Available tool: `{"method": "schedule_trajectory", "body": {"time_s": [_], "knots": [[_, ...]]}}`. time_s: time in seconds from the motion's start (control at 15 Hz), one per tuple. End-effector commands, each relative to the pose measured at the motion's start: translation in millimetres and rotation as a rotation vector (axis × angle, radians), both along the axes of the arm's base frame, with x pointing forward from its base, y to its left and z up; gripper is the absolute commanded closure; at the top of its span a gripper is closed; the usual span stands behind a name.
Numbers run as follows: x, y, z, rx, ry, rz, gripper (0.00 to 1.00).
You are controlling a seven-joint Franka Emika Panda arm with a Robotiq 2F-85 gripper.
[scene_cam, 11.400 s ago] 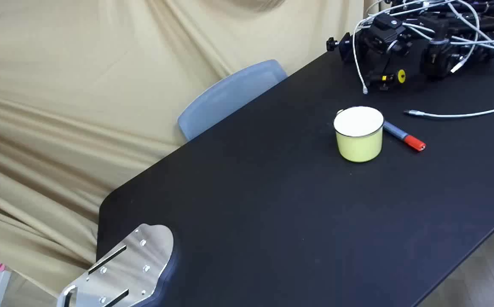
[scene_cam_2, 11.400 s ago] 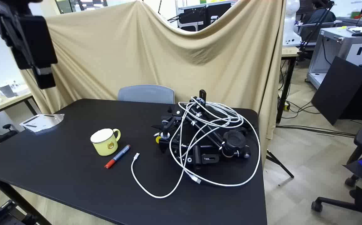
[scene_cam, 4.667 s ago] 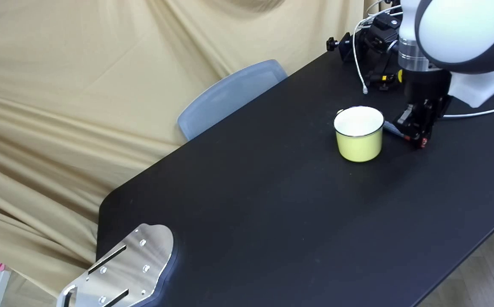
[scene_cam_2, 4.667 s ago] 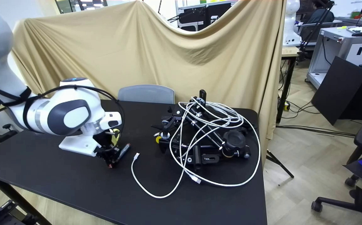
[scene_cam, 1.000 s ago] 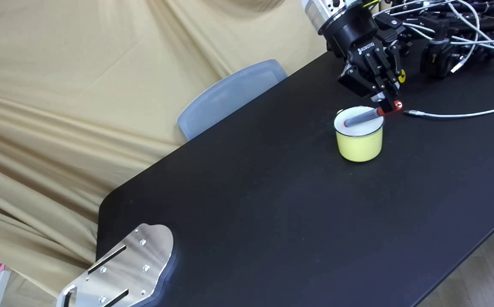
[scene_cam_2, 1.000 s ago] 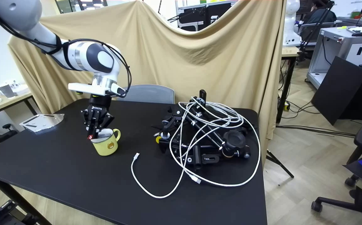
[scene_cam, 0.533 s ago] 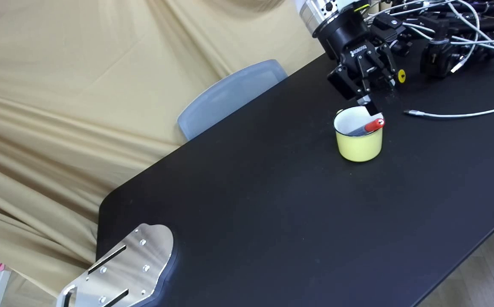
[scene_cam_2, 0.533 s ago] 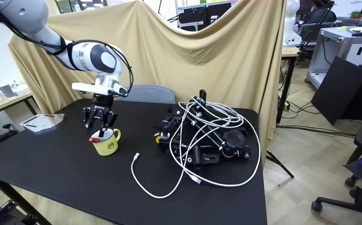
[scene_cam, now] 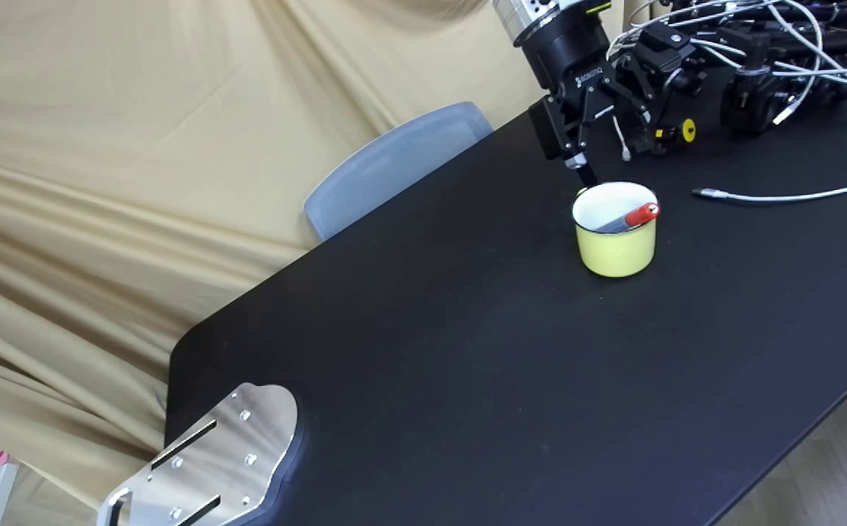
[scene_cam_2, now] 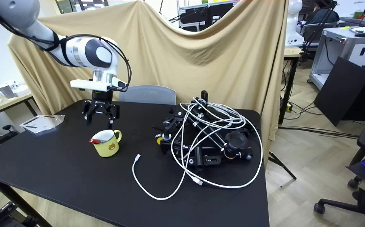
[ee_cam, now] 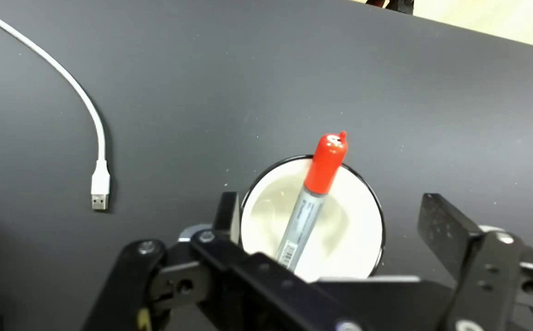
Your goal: Put the marker in the cup
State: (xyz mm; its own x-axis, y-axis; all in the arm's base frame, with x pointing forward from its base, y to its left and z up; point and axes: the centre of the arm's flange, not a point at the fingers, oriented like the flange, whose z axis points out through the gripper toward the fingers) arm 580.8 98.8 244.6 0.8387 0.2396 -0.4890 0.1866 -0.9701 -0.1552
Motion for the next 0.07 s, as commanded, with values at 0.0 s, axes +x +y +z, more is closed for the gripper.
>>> {"method": "schedule_trajectory", "body": {"time_s": [0.0], "knots": [[-33.1,1.4,31.8,-0.044,-0.110,-0.010,0.00]]}}
